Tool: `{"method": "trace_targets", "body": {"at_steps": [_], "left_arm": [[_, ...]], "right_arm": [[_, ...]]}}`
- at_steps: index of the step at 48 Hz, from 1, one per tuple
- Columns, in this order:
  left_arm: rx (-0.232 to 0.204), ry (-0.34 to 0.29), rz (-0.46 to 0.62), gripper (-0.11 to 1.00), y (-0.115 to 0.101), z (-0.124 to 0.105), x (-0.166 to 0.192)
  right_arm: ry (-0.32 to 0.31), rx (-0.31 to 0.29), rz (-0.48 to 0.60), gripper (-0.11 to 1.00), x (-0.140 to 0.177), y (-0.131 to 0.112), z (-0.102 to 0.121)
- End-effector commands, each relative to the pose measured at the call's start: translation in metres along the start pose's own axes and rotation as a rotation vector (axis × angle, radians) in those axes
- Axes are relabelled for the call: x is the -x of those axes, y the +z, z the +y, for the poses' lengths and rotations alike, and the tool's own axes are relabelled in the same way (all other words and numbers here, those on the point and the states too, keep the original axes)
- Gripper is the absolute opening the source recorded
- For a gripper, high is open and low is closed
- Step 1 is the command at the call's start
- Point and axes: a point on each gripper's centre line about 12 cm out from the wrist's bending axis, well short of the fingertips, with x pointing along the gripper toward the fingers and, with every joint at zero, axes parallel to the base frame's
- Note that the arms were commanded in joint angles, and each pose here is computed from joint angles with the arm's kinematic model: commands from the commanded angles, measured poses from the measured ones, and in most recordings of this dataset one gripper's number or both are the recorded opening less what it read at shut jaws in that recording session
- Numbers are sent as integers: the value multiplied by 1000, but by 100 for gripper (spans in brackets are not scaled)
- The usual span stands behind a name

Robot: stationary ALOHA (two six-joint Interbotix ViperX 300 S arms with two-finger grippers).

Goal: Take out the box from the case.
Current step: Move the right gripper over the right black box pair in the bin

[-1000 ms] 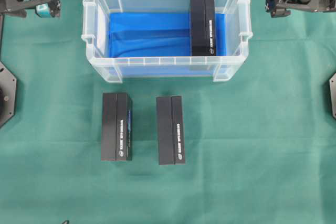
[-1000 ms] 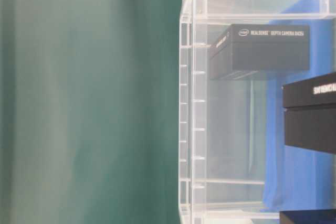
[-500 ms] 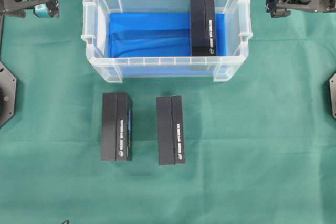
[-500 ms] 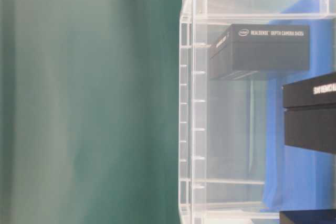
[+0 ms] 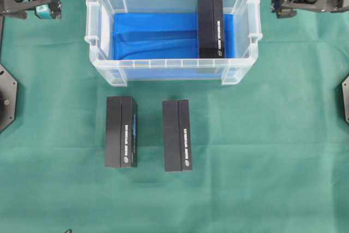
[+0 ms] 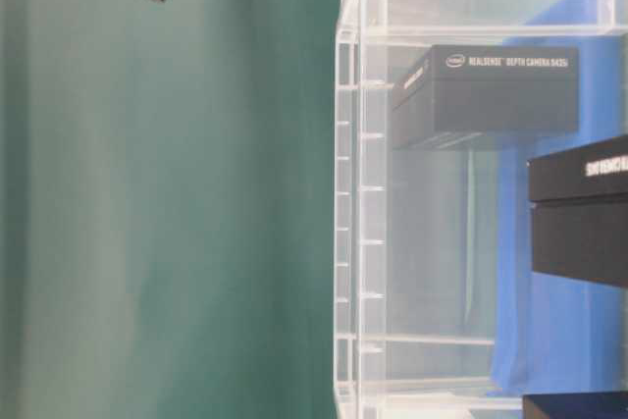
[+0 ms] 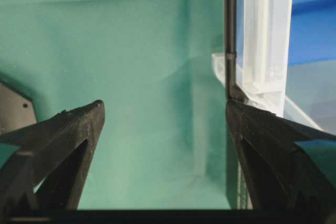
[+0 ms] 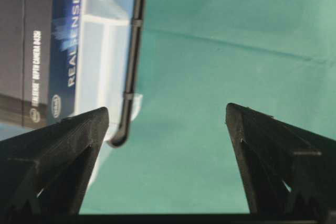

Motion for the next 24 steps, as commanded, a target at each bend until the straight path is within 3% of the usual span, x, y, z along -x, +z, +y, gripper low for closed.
{"method": "trace_targets", "body": {"at_steps": [1,24], "left_arm": [[-4,-22,-11,94,0,-1,6],[-23,-23,-3,94,-4,-3,7]], "right_arm": [[36,10,-6,92,6,1,16],[63,55,17,92,-15,-3,95]]}}
